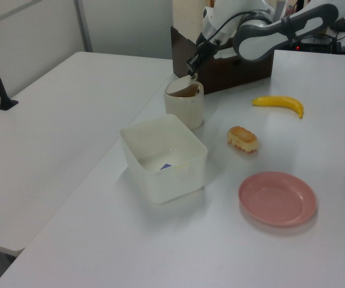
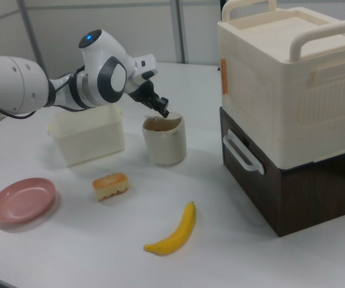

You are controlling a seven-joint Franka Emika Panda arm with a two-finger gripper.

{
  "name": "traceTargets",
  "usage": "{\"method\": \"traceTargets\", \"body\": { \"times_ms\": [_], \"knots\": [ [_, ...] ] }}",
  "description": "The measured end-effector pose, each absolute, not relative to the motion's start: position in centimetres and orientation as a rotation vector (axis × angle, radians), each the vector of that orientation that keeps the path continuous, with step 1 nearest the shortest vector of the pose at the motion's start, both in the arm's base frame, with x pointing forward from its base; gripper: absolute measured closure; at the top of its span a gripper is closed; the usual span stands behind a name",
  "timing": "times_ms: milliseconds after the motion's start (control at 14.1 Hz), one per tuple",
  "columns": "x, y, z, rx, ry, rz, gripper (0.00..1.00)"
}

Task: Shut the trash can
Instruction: 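Press the lid flat onto the trash can rim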

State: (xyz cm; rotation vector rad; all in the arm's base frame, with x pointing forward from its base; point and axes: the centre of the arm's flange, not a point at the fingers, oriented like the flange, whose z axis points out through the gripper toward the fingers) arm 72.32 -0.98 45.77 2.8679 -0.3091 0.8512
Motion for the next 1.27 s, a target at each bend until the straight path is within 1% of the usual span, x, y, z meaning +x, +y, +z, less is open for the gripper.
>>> {"method": "traceTargets", "body": {
  "times_ms": [283, 496, 779, 1275],
  "knots": [
    [72.0, -0.9, 44.6, 2.859, -0.265, 0.806, 0.99],
    [71.5, -0.7, 42.7, 2.852, -0.224, 0.753, 0.99],
    [71.2, -0.3, 42.3, 2.816, -0.155, 0.742, 0.99],
    [70.9, 0.0, 42.1, 2.802, -0.122, 0.732, 0.99]
  ]
}}
